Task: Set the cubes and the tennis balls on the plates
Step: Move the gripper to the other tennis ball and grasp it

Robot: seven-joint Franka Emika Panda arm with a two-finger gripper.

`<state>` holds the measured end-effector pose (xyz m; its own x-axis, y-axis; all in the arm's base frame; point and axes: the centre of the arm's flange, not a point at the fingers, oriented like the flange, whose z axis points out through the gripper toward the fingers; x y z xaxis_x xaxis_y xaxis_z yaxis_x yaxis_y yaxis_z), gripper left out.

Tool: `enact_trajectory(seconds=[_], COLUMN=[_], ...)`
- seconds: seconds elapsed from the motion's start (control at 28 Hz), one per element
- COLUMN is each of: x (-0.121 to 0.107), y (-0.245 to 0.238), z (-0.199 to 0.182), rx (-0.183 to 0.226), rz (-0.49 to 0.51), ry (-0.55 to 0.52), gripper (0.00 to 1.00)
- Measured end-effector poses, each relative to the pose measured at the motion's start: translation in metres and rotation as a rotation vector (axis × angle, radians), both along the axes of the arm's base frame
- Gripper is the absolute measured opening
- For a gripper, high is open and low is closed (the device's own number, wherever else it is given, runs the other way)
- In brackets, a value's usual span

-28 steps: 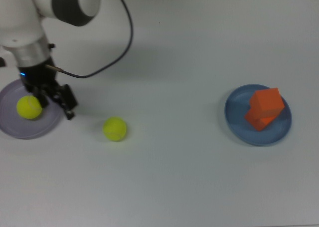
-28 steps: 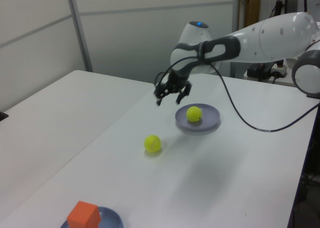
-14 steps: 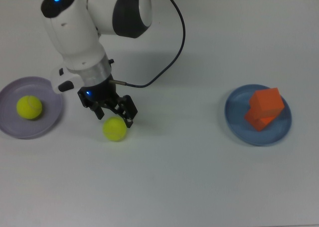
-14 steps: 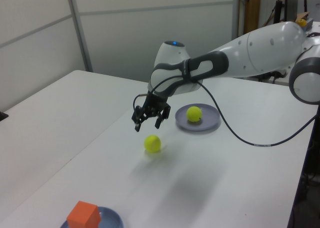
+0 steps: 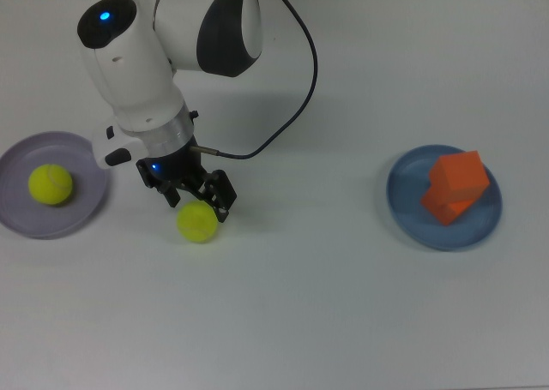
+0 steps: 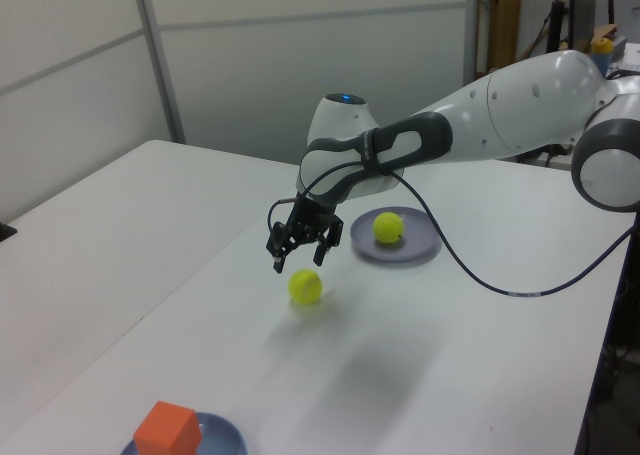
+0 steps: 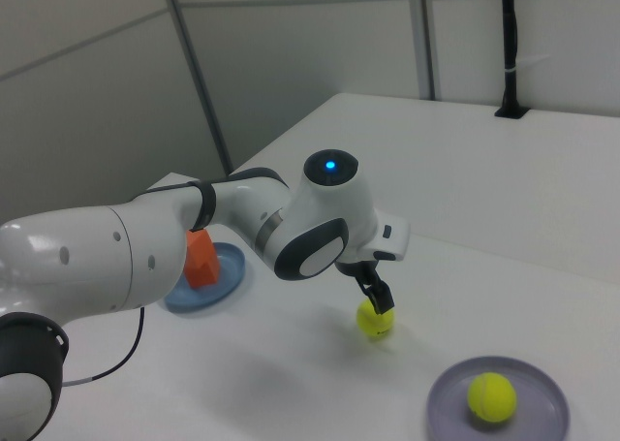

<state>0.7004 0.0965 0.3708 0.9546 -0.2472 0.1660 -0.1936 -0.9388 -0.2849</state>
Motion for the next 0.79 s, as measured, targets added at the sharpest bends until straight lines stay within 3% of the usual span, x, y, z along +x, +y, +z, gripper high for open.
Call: enact_trajectory(seconds=[0.61, 0.79], x=[-0.005, 0.002], y=[-0.003, -0.005], z=[-0.051, -0.060], rx=[-0.041, -0.061], rz=[0.007, -0.021], ry=[0.075, 0.018], gripper=[1.00, 0.98])
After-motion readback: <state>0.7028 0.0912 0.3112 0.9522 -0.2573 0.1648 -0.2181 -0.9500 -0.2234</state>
